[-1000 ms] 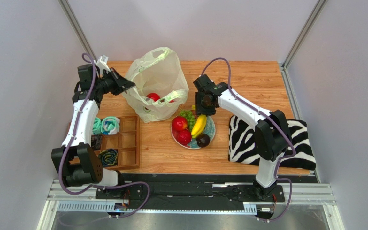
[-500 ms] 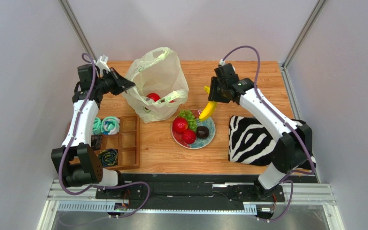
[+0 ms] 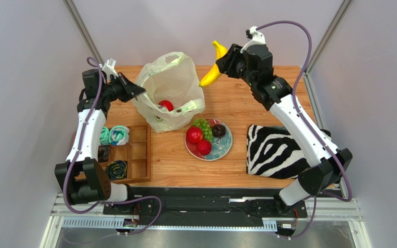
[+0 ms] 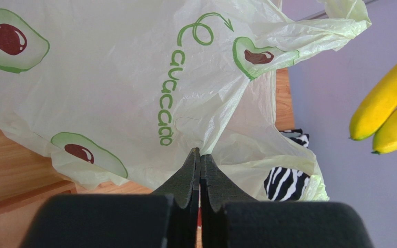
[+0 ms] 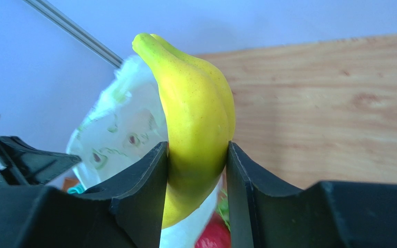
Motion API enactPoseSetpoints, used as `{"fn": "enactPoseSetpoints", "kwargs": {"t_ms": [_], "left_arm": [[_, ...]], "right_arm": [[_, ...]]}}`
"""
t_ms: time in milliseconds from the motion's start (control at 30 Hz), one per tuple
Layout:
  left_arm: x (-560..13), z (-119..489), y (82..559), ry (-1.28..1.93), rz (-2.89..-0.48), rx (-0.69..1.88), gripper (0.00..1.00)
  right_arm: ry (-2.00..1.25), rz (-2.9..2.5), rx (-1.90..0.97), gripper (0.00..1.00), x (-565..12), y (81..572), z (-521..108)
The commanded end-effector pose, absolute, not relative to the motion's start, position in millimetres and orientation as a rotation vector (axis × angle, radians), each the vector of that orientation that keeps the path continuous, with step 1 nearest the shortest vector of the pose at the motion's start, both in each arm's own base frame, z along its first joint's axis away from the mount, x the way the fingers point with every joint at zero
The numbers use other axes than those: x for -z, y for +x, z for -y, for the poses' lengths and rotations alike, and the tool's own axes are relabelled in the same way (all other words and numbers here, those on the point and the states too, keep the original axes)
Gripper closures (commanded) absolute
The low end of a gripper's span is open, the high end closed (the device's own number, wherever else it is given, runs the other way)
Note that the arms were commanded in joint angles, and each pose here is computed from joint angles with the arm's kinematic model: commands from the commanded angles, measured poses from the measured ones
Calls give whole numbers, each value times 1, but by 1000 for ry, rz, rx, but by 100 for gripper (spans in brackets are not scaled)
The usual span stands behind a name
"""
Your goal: Place the fruits into the plastic bag
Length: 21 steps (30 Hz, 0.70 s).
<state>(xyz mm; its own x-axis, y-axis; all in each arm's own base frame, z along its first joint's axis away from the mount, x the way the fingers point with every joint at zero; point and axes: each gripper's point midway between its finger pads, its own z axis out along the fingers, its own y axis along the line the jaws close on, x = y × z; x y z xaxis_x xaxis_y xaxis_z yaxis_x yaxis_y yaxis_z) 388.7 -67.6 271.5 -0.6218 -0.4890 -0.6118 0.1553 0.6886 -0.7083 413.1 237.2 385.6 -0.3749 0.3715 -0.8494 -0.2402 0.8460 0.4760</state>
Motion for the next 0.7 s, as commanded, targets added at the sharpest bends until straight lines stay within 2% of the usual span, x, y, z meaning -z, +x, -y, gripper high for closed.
{"fn": "enactPoseSetpoints", "kwargs": {"t_ms": [0, 167, 367, 667], "left_arm": [[-292, 73, 381, -199, -1982, 970, 100], [-292, 74, 380, -201, -1984, 975, 100], [-293, 74, 380, -200, -1982, 975, 100], [-292, 73, 383, -209, -1984, 974, 100]], "right_arm": [[33, -1644, -778, 100, -440, 419, -280], [-72, -1645, -791, 100, -431, 426, -322], [-193, -1777, -748, 100, -372, 426, -367], [-198, -1871, -700, 100, -334, 405, -362]]}}
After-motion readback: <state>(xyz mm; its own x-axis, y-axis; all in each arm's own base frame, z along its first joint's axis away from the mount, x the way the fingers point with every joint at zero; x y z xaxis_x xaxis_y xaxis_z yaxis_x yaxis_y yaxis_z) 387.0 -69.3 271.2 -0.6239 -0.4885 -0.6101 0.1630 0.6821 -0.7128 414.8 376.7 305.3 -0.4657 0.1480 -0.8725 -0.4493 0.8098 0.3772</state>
